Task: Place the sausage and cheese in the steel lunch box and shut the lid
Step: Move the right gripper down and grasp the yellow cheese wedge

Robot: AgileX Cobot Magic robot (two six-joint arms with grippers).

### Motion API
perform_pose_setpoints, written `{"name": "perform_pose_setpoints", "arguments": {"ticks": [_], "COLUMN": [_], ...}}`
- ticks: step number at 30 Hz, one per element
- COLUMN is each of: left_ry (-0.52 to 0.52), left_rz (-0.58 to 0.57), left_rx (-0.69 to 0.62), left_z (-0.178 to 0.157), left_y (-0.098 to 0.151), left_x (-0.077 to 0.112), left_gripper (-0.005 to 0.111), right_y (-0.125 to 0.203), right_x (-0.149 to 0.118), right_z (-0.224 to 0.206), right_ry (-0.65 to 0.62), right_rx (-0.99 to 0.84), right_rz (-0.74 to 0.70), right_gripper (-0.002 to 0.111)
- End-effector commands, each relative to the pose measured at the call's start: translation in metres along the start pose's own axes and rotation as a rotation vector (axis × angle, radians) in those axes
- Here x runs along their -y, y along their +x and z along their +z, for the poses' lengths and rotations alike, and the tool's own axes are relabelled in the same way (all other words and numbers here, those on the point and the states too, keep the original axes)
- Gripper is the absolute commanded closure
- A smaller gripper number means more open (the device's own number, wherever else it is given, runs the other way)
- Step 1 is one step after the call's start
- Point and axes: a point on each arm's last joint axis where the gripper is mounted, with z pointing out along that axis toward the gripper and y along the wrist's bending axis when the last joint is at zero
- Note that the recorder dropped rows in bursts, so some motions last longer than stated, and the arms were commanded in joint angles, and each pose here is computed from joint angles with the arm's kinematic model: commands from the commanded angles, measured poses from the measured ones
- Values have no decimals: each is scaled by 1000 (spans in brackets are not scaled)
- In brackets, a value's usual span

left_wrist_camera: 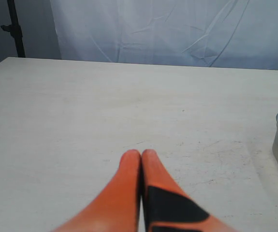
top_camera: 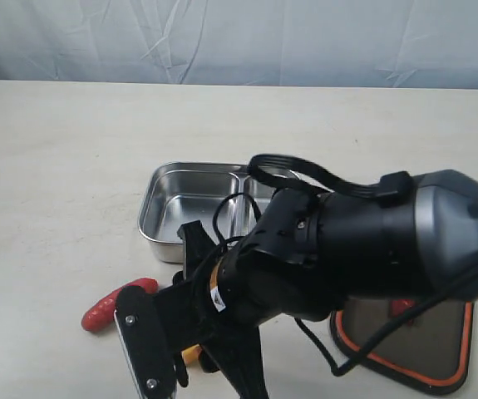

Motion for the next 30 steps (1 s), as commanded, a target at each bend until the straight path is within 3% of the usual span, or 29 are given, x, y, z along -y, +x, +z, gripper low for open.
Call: {"name": "perform_pose_setpoints", "arguments": {"ticks": [1, 19, 21, 26, 30], "left_ry": [2, 2, 2, 2, 2], "left_rz": [1, 1, 1, 1, 1], "left_rx": [16, 16, 16, 16, 16], "left_z": [0, 0, 0, 0, 0], "left_y": [-1, -1, -1, -1, -1], "left_x": [0, 0, 0, 0, 0], "left_gripper": [107, 107, 107, 107, 107], "right_y": [-1, 7, 7, 6, 4], "right_x": [1, -9, -9, -10, -9], "right_z": [9, 52, 53, 53, 50], "right_ry": [9, -52, -58, -64, -58], "right_rx": [-1, -52, -55, -45, -34], "right_rz": [-22, -56, -54, -10, 41], "right_gripper": [61, 61, 68, 104, 109]}}
